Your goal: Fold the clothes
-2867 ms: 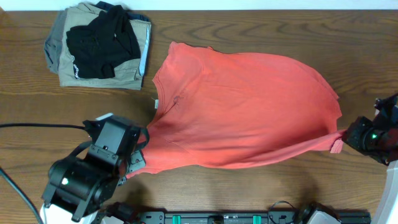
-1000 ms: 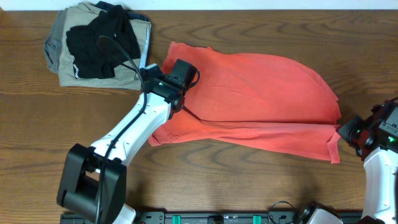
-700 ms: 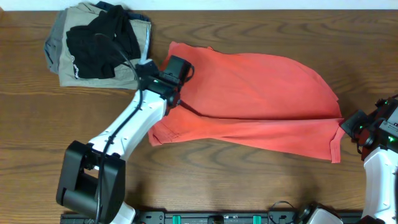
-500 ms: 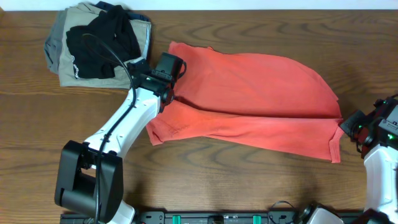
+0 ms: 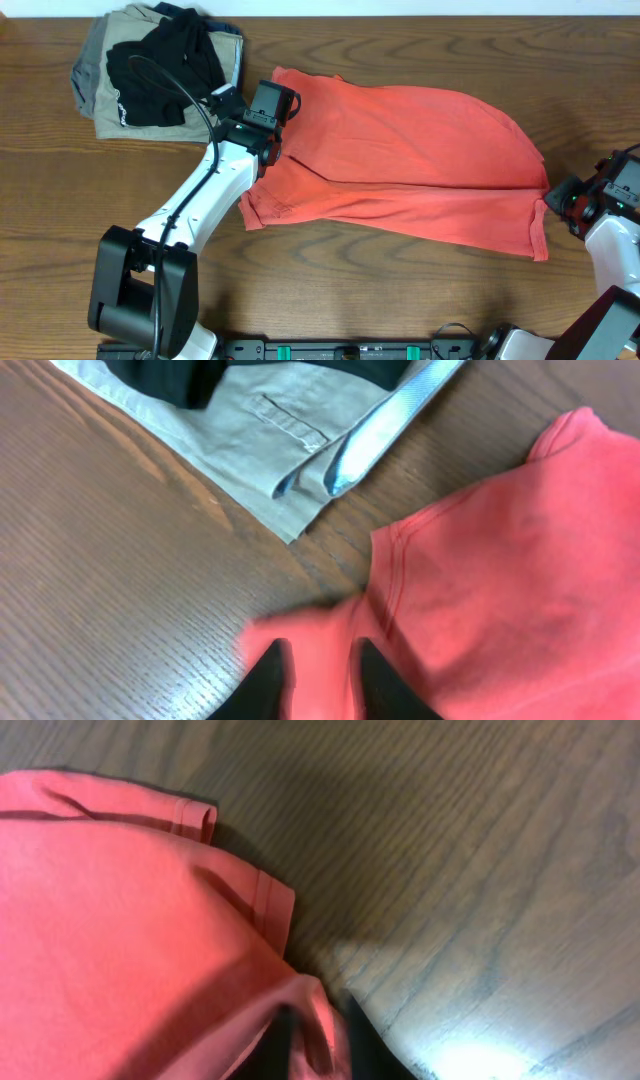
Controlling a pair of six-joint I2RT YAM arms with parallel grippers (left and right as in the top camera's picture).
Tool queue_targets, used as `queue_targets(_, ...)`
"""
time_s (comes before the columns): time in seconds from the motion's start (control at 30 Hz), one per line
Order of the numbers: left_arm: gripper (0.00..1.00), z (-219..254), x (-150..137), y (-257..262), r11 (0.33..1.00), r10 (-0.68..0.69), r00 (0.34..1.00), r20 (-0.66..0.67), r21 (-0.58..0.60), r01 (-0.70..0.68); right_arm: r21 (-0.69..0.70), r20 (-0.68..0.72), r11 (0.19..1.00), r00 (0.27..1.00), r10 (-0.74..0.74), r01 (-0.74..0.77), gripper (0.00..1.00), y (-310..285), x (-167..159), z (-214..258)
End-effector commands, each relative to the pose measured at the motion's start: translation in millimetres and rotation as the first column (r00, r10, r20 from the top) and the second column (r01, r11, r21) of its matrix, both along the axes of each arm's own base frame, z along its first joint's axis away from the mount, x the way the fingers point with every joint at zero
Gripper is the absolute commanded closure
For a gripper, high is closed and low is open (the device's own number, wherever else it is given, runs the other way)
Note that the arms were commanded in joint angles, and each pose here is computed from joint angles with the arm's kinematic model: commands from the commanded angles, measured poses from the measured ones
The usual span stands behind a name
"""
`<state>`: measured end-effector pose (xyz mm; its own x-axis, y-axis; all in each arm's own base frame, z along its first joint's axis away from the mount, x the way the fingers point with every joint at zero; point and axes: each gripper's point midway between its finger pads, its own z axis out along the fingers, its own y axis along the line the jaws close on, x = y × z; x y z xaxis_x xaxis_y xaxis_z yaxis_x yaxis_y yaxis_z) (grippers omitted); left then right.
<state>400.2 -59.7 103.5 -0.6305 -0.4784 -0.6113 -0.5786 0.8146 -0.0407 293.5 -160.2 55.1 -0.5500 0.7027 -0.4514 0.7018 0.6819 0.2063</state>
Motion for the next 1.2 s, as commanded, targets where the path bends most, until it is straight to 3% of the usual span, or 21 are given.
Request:
queue_targets(0.0,0.41,-1,1,0,0.999,-0.043,0.999,-0.021,0.027,0.044,-0.008,-0.008,1.000,1.000,-0.017,0.016,0.34,-4,-1,0)
queue_targets(0.07,0.23,4,-1,-2,0.990,-0.125,0.990,-0.058,0.059,0.129,0.021,-0.013,1.000,1.000,-0.003,0.003,0.09,2,-2,0)
queue_targets(0.1,0.19,8,-3,-4,0.985,-0.159,0.984,-0.075,0.058,0.164,0.041,-0.017,0.999,1.000,0.005,-0.005,0.03,5,-2,1)
queue_targets(0.2,0.15,22,-15,-11,0.976,-0.215,0.971,-0.101,0.009,0.217,0.131,-0.025,0.991,0.999,0.042,-0.039,0.01,22,-3,5)
queue_targets(0.4,0.16,23,-59,-45,0.922,-0.351,0.916,-0.192,-0.242,0.303,0.318,-0.031,0.931,0.979,0.199,-0.179,0.02,66,-15,9)
queue_targets(0.47,0.17,11,-76,-59,0.886,-0.412,0.878,-0.243,-0.330,0.325,0.326,-0.066,0.923,0.969,0.237,-0.204,0.11,73,-24,4)
queue_targets(0.53,0.21,-4,-91,-67,0.862,-0.455,0.844,-0.283,-0.377,0.338,0.328,-0.099,0.917,0.957,0.273,-0.227,0.28,78,-32,-3)
queue_targets(0.67,0.41,-38,-114,-64,0.871,-0.457,0.802,-0.384,-0.377,0.316,0.355,-0.135,0.907,0.947,0.290,-0.227,0.69,90,-46,-19)
queue_targets(0.73,0.50,-56,-125,-60,0.879,-0.448,0.780,-0.436,-0.374,0.296,0.367,-0.147,0.902,0.943,0.298,-0.228,0.85,96,-53,-29)
queue_targets(0.87,0.62,-79,-133,-54,0.892,-0.429,0.751,-0.501,-0.368,0.264,0.367,-0.142,0.905,0.949,0.282,-0.214,0.89,100,-59,-45)
queue_targets(1.17,0.65,-107,-136,-52,0.903,-0.412,0.716,-0.564,-0.358,0.237,0.329,-0.176,0.926,0.952,0.252,-0.184,0.95,92,-63,-53)
